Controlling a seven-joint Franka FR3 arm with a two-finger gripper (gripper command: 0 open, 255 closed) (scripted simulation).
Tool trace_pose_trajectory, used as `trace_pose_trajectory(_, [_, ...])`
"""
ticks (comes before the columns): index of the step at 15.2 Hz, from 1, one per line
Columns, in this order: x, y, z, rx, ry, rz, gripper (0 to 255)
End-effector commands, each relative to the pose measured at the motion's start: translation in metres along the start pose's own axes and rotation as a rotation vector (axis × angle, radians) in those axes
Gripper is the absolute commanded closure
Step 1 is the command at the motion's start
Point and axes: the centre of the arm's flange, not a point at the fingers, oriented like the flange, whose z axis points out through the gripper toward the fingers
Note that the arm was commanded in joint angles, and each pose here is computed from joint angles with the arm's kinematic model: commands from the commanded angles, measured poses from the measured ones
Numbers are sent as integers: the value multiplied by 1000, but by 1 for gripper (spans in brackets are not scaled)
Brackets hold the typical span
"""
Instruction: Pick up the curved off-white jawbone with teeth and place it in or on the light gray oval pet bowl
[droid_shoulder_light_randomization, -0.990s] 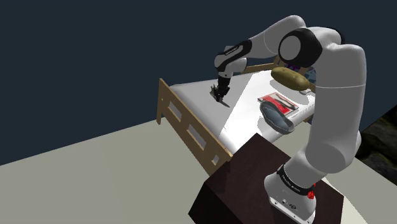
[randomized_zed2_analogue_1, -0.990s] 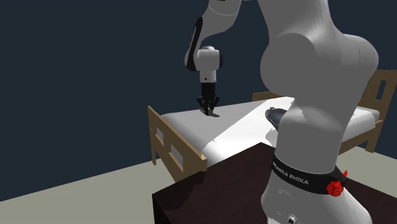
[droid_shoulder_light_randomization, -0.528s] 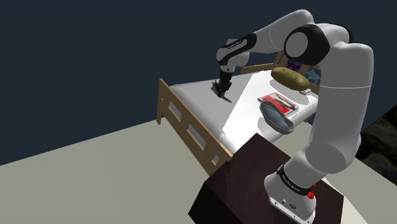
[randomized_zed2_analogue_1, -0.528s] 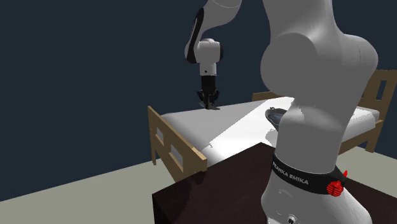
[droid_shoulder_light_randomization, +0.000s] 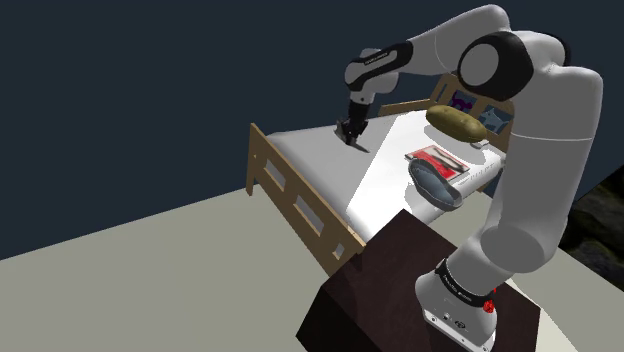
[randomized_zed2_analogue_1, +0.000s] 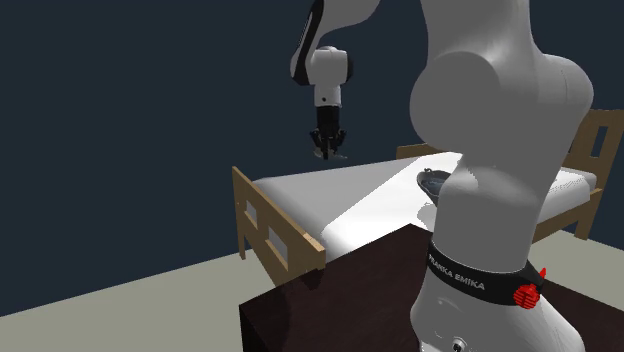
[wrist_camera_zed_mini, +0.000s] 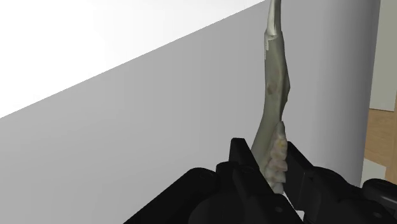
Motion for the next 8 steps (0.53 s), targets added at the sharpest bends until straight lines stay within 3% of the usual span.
trace_pose_trajectory(1, [-2, -1, -12, 0, 0, 0, 255])
trace_pose_trajectory(8, [-7, -3, -45, 0, 0, 0, 255])
